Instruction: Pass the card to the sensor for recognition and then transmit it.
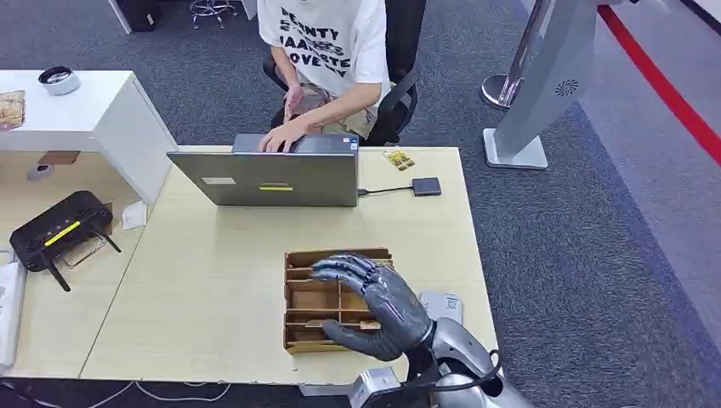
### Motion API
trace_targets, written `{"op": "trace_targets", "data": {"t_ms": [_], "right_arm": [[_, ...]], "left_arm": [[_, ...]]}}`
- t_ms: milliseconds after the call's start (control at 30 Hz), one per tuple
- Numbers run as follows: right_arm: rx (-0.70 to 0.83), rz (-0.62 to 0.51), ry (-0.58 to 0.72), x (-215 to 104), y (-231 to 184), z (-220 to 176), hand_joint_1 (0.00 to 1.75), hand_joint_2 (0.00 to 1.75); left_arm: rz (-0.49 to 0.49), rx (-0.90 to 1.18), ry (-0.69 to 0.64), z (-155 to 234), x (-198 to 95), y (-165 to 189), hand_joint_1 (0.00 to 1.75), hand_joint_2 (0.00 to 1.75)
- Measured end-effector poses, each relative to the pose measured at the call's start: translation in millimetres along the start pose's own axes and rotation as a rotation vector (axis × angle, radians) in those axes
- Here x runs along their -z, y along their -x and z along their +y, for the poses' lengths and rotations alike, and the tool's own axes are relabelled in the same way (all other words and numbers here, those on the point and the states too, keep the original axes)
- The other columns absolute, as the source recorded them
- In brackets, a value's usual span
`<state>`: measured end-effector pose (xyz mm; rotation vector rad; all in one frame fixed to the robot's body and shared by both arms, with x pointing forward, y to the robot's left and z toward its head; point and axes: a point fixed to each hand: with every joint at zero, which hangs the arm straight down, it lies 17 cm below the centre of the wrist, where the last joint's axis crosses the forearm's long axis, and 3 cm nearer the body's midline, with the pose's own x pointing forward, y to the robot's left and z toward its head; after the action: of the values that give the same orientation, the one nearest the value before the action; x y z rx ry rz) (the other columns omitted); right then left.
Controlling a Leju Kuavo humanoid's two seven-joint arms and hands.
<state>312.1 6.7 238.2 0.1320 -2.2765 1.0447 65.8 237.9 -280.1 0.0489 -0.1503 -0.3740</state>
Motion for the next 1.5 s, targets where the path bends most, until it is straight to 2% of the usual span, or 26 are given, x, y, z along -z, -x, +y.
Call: {"op": "trace_targets", "data": {"t_ms": [200,267,400,433,500,533,567,600,1033,1167,1300,1367,1500], "right_arm": [[-0.016,0.014,0.006,0,3,1,1.75,1.75],[-0.003,0.022,0.006,-3,5,2,1.64,1.75],[0.013,0.041,-0.002,-10,9,7,1.64,1.75],[0.015,0.045,-0.005,-11,10,8,1.59,1.75],[0.016,0.049,-0.008,-13,11,9,1.29,1.75],[0.016,0.051,-0.01,-14,11,9,0.8,1.75],[0.017,0.055,-0.014,-15,12,10,0.54,1.75],[0.019,0.06,-0.019,-15,13,11,0.42,1.75],[0.015,0.117,-0.08,-32,32,26,0.42,1.75],[0.014,0.122,-0.083,-34,33,27,0.54,1.75],[0.011,0.128,-0.089,-36,36,28,0.52,1.75],[0.01,0.133,-0.093,-38,37,30,0.73,1.75],[-0.01,0.144,-0.102,-43,42,32,0.75,1.75]], "left_arm": [[0.006,-0.002,0.002,-1,0,3,0.0,0.0],[0.007,-0.007,0.003,-1,0,3,0.0,0.0],[0.009,-0.013,0.003,-1,0,4,0.0,0.0],[0.009,-0.015,0.003,-1,0,4,0.0,0.0],[0.011,-0.021,0.003,-1,0,4,0.0,0.0],[0.011,-0.022,0.003,-1,0,4,0.0,0.0],[0.011,-0.023,0.003,-1,0,4,0.0,0.0],[0.011,-0.026,0.003,-1,0,4,0.0,0.0],[0.012,-0.043,0.005,-3,0,4,0.0,0.0],[0.013,-0.048,0.005,-3,0,4,0.0,0.0],[0.014,-0.053,0.002,-2,0,4,0.0,0.0],[0.014,-0.056,0.001,-2,0,4,0.0,0.0],[0.017,-0.059,-0.004,-1,0,5,0.0,0.0]]}}
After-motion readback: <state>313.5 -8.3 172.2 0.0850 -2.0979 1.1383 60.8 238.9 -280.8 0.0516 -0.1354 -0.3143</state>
